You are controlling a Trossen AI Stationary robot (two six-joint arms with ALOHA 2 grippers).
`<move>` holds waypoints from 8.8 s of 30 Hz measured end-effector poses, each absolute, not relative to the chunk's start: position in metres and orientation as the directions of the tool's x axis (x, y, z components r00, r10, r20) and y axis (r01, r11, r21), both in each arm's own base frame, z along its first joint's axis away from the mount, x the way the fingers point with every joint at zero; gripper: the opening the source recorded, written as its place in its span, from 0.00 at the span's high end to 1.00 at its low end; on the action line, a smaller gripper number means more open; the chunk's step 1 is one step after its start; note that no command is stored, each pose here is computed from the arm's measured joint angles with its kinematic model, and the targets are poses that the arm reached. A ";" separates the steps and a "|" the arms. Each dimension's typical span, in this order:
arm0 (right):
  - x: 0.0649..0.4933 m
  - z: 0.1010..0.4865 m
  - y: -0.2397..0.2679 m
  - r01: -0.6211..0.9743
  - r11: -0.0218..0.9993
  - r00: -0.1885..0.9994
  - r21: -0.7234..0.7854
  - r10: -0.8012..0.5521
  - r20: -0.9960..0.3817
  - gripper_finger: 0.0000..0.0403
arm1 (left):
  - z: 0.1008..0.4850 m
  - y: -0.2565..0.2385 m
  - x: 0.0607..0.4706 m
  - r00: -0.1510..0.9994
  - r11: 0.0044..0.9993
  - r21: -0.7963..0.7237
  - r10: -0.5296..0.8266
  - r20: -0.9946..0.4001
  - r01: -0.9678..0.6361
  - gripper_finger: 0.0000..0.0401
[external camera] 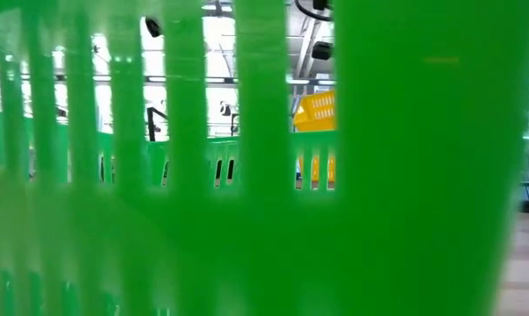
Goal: Stack baskets on shelf by color
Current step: Stack the right yellow bin on top of the yellow bin, then stack the yellow bin on top of the yellow bin
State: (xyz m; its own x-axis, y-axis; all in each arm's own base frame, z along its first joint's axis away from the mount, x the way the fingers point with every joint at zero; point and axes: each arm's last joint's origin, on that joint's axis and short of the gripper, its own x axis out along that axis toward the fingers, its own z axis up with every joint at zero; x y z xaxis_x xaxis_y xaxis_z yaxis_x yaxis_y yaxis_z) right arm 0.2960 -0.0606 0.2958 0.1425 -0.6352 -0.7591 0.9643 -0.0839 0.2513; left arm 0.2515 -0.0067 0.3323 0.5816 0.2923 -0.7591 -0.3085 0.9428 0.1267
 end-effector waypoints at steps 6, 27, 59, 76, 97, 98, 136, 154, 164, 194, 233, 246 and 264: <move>0.297 0.293 -0.061 0.964 -0.098 0.132 0.248 -0.633 -0.763 0.99 | 0.332 -0.007 0.251 0.582 0.943 0.126 0.292 -0.759 -0.309 1.00; 0.309 0.268 -0.064 0.981 -0.107 0.073 0.161 -0.565 -0.822 0.98 | 0.332 -0.007 0.251 0.581 0.945 0.138 0.292 -0.760 -0.295 1.00; 0.298 0.272 -0.126 0.998 -0.010 0.045 0.064 -0.594 -0.803 0.73 | 0.332 -0.007 0.251 0.581 0.944 0.133 0.292 -0.759 -0.301 1.00; 0.309 0.296 -0.154 0.973 0.172 0.228 0.154 -0.615 -0.755 0.73 | 0.332 -0.007 0.251 0.581 0.941 0.123 0.294 -0.759 -0.317 1.00; 0.315 0.305 -0.112 0.960 0.272 0.201 0.063 -0.516 -0.833 0.73 | 0.332 -0.007 0.251 0.580 0.937 0.113 0.296 -0.759 -0.330 1.00; 0.314 0.304 -0.113 0.963 0.262 0.192 0.060 -0.514 -0.836 0.73 | 0.332 -0.007 0.251 0.581 0.937 0.112 0.296 -0.758 -0.330 1.00; 0.321 0.269 -0.133 0.969 0.245 0.075 -0.030 -0.409 -0.910 0.60 | 0.333 -0.007 0.251 0.582 0.938 0.107 0.292 -0.759 -0.331 1.00; 0.325 0.265 -0.135 0.969 0.245 0.079 -0.027 -0.412 -0.908 0.60 | 0.333 -0.007 0.251 0.582 0.937 0.106 0.292 -0.759 -0.333 1.00; 0.323 0.265 -0.138 0.975 0.222 0.075 -0.020 -0.412 -0.908 0.82 | 0.333 -0.007 0.251 0.582 0.937 0.103 0.292 -0.759 -0.335 1.00; 0.314 0.266 -0.162 0.991 0.135 0.039 -0.026 -0.457 -0.889 0.77 | 0.332 -0.007 0.251 0.583 0.939 0.099 0.284 -0.762 -0.328 1.00; 0.268 0.476 0.030 0.550 0.835 0.564 -0.003 -0.374 -0.736 0.86 | 0.306 -0.121 0.148 0.230 0.398 -0.083 0.339 -0.912 -0.913 1.00; 0.271 0.477 0.030 0.511 0.860 0.591 -0.020 -0.368 -0.718 0.86 | 0.248 -0.167 0.112 0.126 0.220 -0.098 0.120 -0.985 -0.971 1.00; 0.292 0.493 0.038 0.322 0.930 0.794 0.176 -0.164 -0.585 0.86 | 0.213 -0.209 0.117 0.087 0.230 -0.100 -0.067 -0.994 -0.968 1.00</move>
State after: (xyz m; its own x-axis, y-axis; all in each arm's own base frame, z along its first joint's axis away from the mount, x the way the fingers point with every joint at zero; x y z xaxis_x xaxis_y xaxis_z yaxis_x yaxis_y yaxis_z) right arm 0.2924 0.0376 0.4926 0.7941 -0.1639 -0.5853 0.3218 0.9303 0.1760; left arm 0.1169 -0.2092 0.2131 0.0870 -0.0667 -0.9940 -0.9680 0.2302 -0.1001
